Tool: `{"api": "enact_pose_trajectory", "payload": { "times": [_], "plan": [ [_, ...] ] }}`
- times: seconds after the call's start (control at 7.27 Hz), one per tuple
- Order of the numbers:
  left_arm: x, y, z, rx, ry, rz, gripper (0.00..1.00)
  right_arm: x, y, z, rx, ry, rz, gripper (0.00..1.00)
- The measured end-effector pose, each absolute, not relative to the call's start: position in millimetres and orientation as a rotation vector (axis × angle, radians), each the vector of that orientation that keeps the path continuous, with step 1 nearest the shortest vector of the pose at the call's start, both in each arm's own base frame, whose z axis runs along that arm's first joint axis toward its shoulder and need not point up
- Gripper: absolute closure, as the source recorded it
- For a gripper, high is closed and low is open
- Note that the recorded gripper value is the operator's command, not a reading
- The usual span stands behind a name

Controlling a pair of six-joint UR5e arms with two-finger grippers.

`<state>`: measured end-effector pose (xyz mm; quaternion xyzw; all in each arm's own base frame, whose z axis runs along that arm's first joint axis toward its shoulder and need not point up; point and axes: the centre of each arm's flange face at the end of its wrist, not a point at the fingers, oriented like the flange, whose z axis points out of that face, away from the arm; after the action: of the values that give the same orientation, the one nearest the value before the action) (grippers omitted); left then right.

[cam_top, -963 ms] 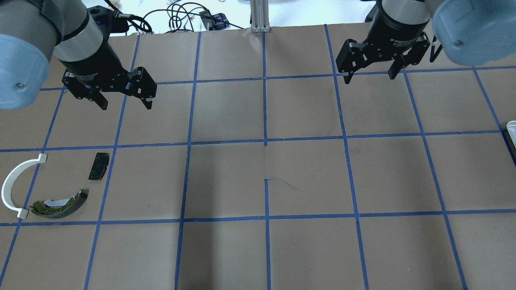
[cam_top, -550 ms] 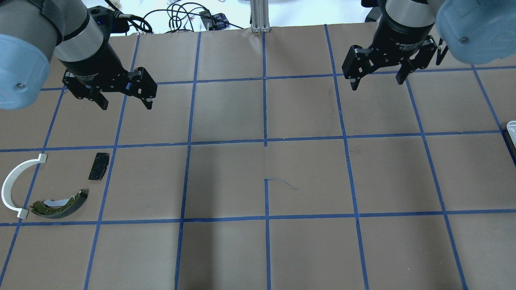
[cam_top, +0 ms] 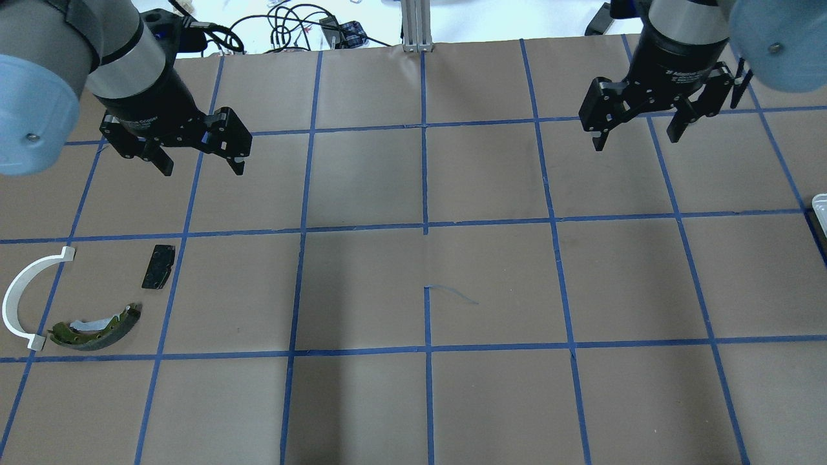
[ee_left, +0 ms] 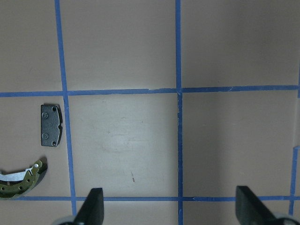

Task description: Place bearing gear from tray to pile

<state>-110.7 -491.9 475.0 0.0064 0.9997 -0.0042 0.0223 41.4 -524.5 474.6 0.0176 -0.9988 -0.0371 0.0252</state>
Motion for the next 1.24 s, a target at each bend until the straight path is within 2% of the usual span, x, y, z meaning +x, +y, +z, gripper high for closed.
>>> {"api": "enact_pose_trajectory", "payload": {
  "times": [0.28, 0.55, 0.96, 1.24],
  "plan": [
    [-110, -492, 475, 0.021, 3.095, -0.013, 0.00, -67, -530, 462, 0.121, -3.107, -0.157, 0.00],
    [-110, -492, 474, 0.019, 3.093, -0.016, 0.00, -181, -531, 415, 0.103, -3.157, -0.262, 0.00],
    [-109, -494, 473, 0.019, 3.090, -0.028, 0.00, -338, -528, 338, 0.090, -3.068, -0.207, 0.00],
    [-109, -494, 473, 0.019, 3.088, -0.032, 0.00, -394, -520, 288, 0.082, -3.066, -0.212, 0.06]
  ]
}}
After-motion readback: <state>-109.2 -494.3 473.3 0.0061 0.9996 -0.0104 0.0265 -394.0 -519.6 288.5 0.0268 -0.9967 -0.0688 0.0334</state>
